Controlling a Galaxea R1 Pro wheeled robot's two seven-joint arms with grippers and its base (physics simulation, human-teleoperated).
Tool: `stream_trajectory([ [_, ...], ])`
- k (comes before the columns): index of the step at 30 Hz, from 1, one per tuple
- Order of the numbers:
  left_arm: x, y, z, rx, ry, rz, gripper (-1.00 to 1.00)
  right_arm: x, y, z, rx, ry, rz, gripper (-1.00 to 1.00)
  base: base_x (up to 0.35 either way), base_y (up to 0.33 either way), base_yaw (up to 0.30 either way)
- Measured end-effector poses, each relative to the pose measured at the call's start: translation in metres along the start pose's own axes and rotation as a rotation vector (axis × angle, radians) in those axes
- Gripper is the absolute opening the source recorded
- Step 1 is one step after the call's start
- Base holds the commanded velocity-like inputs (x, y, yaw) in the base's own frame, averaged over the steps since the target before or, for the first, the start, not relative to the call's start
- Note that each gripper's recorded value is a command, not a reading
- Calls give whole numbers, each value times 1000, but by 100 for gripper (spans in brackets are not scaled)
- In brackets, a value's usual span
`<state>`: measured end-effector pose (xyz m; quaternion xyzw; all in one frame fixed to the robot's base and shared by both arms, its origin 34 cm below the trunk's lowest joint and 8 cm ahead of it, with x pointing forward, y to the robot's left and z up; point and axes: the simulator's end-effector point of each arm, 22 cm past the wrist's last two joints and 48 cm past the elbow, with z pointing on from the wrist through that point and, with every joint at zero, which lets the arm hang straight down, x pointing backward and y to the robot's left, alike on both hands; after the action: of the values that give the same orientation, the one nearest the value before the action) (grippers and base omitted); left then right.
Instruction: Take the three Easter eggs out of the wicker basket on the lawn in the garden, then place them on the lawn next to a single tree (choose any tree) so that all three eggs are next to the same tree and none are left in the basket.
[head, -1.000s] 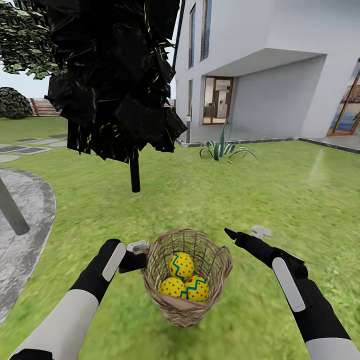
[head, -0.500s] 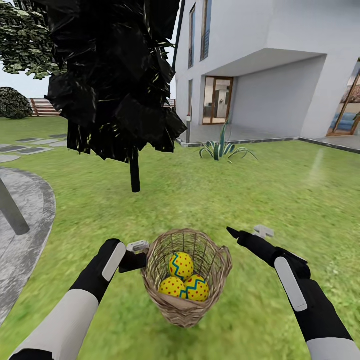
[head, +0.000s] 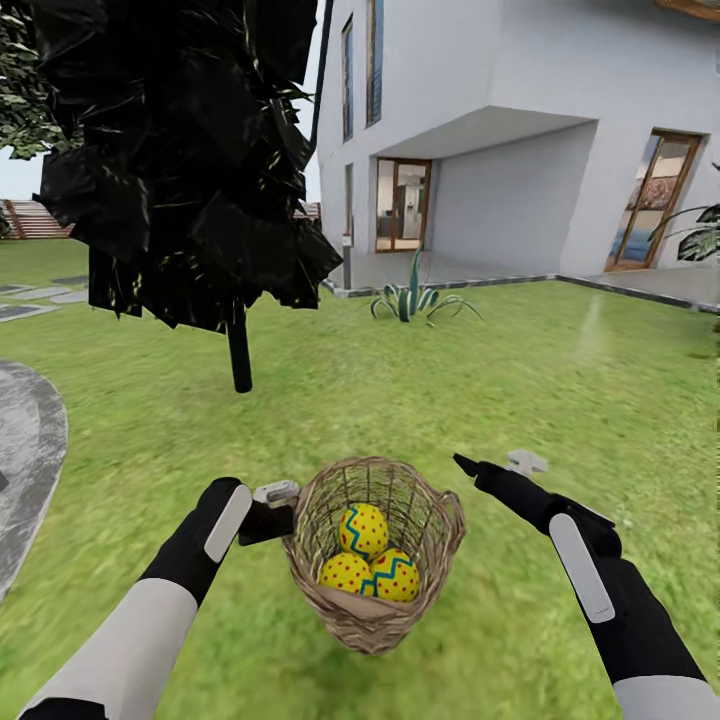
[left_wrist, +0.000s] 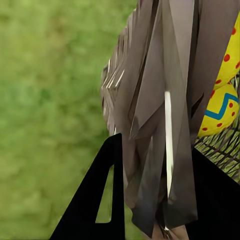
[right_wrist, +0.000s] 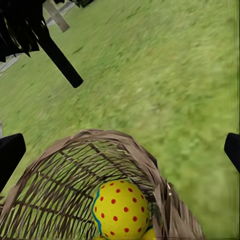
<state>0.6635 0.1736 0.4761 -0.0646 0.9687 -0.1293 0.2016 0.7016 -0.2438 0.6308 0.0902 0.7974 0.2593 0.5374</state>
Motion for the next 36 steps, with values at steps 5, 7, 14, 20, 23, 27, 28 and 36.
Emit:
stream_trajectory([
  [5, 1, 3, 2, -10, 5, 4, -100, 5, 2, 3, -1, 8, 3, 100, 0, 0, 23],
  [7, 2, 3, 3, -10, 7, 4, -100, 8, 2, 4, 0, 17, 5, 100, 0, 0, 36],
  [14, 5, 5, 9, -13, 16, 2, -100, 14, -6, 6, 16, 32, 17, 100, 0, 0, -32],
  [20, 8, 5, 14, -8, 27, -4, -100, 26, -33, 8, 88, 54, 30, 100, 0, 0, -116],
  [23, 10, 7, 16, -14, 31, -1, -100, 28, -52, 7, 158, 56, 39, 100, 0, 0, -136],
  [27, 12, 5, 19, -7, 39, -2, -100, 30, -74, 4, 251, 58, 30, 100, 0, 0, -152],
  [28, 13, 5, 20, -6, 41, -5, -100, 31, -76, 4, 256, 58, 29, 100, 0, 0, -159],
  [36, 12, -14, 21, 159, 42, -43, -100, 35, -78, 6, 263, 61, 26, 100, 0, 0, -170],
])
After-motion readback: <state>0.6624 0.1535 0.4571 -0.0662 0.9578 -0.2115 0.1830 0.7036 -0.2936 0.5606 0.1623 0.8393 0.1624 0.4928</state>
